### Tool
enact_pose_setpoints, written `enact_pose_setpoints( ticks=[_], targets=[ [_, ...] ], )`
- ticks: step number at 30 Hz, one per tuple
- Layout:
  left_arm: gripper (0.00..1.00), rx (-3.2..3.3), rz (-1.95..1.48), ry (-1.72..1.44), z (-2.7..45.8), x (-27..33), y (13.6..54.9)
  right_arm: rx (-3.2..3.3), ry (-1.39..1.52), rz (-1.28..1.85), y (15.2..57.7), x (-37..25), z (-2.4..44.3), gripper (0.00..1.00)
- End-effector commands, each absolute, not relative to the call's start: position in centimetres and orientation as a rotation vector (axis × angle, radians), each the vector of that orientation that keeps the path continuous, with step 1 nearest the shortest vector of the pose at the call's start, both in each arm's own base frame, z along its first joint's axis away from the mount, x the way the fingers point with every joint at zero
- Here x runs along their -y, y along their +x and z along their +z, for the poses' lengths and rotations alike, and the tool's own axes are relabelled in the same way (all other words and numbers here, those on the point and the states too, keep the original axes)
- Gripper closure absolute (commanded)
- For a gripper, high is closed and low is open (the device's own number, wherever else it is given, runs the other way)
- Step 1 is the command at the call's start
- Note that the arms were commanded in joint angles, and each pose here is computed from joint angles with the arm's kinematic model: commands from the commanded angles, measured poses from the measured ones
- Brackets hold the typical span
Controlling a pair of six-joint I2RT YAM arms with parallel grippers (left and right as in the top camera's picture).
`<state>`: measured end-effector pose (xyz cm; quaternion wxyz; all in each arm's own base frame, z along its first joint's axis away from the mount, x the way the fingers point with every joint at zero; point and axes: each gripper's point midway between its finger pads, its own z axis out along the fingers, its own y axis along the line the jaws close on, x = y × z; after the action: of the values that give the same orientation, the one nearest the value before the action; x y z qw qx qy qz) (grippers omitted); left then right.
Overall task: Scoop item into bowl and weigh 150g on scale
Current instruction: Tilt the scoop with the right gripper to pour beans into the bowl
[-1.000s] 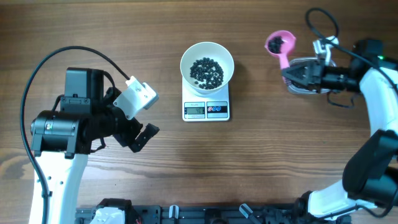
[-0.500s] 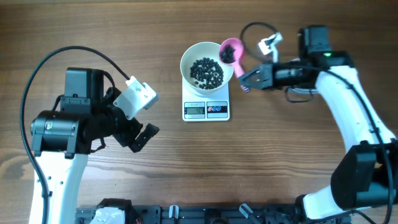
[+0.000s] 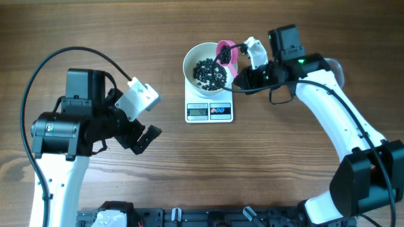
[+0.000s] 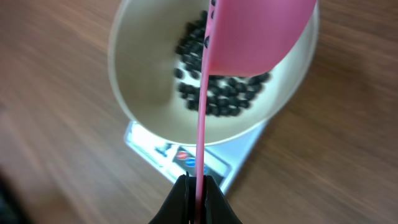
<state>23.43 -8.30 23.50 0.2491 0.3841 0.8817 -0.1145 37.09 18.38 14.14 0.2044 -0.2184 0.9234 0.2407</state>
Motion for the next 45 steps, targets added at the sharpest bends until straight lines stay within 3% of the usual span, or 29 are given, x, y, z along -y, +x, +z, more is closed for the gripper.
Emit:
enact_pose_setpoints(
  ticks=[1, 12, 45],
  targets=[
    [0.0, -2.382, -0.332, 1.034, 24.0, 8.5, 23.3, -2.546, -0.701, 0.43, 37.8, -17.4, 14.0, 0.95],
    [0.0, -2.382, -0.332, 1.034, 24.0, 8.5, 23.3, -2.495, -0.837, 0.101, 38.2, -17.6, 13.6, 0.95],
    [0.0, -2.381, -0.331, 1.035, 24.0, 8.5, 23.3, -2.28, -0.991, -0.348, 39.7, -18.1, 16.0, 0.96]
  ],
)
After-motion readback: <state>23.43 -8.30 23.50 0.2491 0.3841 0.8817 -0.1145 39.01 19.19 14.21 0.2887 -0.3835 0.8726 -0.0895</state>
